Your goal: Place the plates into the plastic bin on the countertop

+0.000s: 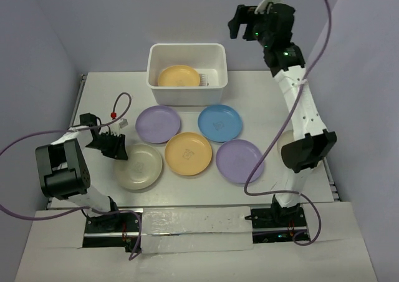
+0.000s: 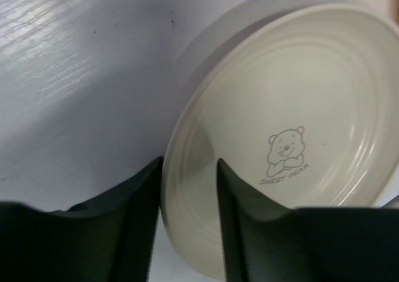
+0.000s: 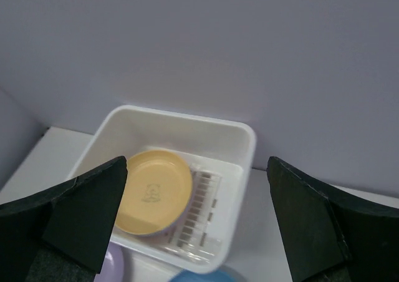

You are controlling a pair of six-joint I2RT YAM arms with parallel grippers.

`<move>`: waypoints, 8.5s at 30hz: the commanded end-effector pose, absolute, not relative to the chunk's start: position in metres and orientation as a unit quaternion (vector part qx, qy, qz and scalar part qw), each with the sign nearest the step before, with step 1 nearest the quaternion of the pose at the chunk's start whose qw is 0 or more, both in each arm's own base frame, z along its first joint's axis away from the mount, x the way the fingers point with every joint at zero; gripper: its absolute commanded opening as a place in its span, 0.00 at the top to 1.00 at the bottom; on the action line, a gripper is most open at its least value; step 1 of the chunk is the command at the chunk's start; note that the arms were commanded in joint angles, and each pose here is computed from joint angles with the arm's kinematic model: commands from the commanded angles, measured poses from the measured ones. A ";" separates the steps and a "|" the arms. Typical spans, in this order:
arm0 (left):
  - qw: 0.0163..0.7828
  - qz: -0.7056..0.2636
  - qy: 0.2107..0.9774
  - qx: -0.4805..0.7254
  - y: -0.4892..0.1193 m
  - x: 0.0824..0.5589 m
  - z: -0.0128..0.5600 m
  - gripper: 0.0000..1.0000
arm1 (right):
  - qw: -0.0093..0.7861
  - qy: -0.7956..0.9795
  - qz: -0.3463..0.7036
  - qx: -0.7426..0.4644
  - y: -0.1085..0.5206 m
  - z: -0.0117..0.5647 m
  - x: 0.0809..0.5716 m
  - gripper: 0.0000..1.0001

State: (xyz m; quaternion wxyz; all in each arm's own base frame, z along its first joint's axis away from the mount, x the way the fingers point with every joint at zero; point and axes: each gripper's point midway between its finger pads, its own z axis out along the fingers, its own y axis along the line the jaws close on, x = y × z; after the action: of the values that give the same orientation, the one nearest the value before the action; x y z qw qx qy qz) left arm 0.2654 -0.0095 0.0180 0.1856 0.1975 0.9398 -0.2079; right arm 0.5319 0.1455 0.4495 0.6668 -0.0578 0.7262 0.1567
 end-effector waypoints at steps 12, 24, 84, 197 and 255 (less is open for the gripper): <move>0.237 -0.203 0.912 0.268 -0.004 0.251 0.092 1.00 | 0.394 0.918 0.027 0.029 -0.092 0.226 0.477 0.02; 0.452 -0.282 0.832 0.157 -0.049 0.349 0.309 1.00 | 0.278 0.960 -0.025 0.036 -0.165 0.158 0.410 0.06; 0.632 -0.158 0.758 0.031 -0.179 0.604 0.364 0.01 | 0.160 0.951 -0.038 -0.264 -0.047 0.084 0.256 0.18; 0.277 -0.233 0.926 -0.104 -0.063 0.440 0.063 0.31 | 0.478 0.865 0.082 -0.128 0.095 0.289 0.426 0.03; 0.568 -0.097 0.816 0.041 -0.154 0.632 0.259 0.97 | 0.146 0.980 0.061 -0.123 0.026 0.057 0.310 0.04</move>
State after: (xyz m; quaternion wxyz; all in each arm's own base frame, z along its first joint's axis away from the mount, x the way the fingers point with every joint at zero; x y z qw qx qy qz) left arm 0.6217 -0.1427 0.1976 0.5049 0.0408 0.8596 -0.0678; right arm 0.3089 0.0220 0.0547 0.1409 -0.1288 0.9800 0.0570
